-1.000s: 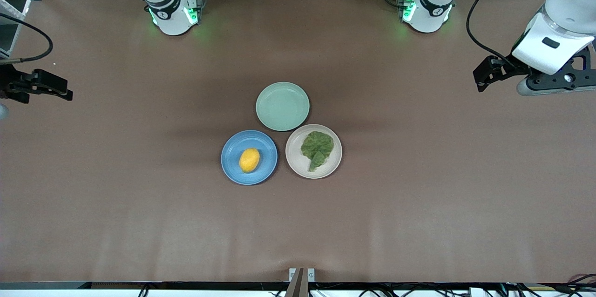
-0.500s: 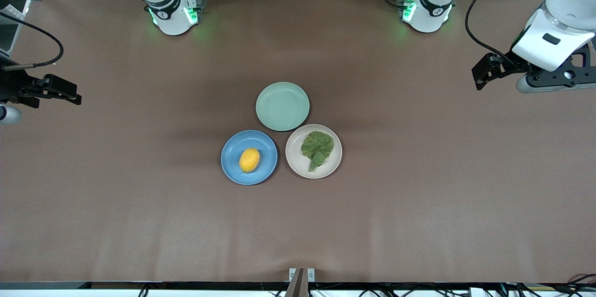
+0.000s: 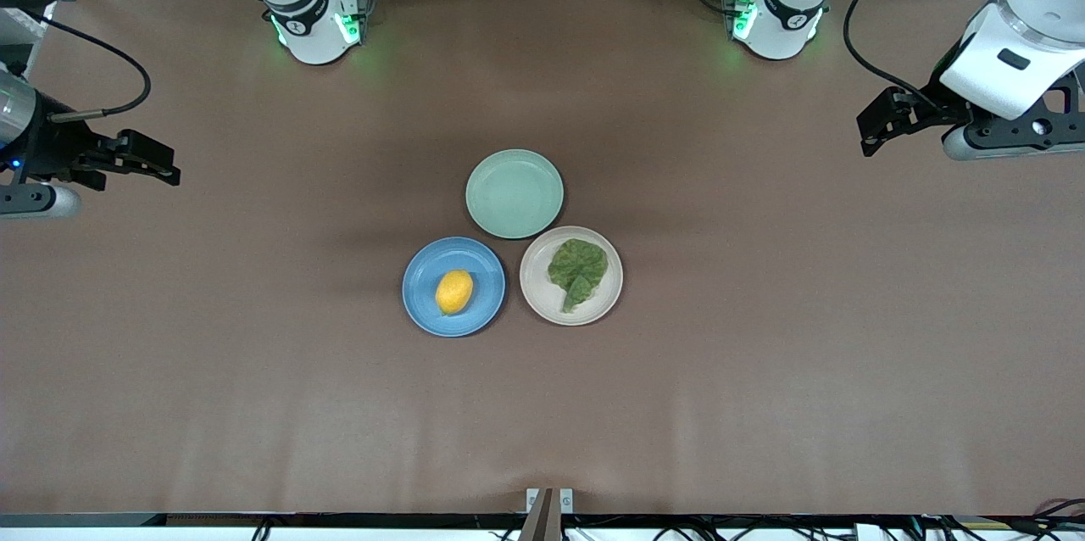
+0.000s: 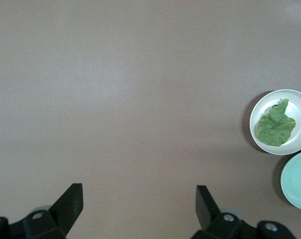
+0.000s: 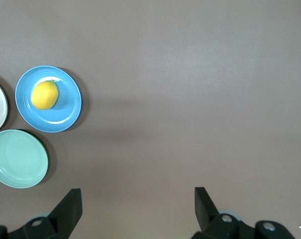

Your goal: Place lemon and lettuce in plates

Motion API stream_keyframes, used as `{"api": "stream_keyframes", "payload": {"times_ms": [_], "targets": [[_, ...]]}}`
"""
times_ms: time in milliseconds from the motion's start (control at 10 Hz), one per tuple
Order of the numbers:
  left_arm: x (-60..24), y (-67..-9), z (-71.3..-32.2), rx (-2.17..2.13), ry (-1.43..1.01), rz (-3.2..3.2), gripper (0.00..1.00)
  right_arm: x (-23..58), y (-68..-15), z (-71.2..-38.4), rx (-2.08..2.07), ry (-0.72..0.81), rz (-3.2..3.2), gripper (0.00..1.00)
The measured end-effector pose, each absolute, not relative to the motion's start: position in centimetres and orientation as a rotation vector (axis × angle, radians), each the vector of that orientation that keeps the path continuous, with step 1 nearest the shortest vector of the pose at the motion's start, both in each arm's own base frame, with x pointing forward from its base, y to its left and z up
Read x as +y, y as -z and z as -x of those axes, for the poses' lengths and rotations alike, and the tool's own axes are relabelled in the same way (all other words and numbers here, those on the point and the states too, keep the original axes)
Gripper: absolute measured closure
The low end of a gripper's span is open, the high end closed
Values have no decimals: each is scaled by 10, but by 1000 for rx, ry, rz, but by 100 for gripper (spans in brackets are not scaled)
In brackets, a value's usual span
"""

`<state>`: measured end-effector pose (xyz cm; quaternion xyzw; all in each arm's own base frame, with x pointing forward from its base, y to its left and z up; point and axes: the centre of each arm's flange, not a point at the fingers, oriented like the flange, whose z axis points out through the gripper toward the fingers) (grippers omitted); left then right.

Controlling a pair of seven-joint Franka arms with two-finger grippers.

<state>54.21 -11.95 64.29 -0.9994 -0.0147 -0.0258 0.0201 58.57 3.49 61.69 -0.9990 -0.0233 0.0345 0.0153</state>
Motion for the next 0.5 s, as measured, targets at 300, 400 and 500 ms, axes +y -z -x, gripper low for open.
{"api": "stream_keyframes", "payload": {"times_ms": [300,400,500], "targets": [[-118,-643,-542,-22,80,3100,0,40,-615,-577,-89,-89,3104,0],[-113,-643,-543,36,78,3098,0,40,-614,-576,-90,-90,3104,0],[-103,-643,-545,83,73,3105,0,41,-614,-576,-91,-91,3104,0]]}}
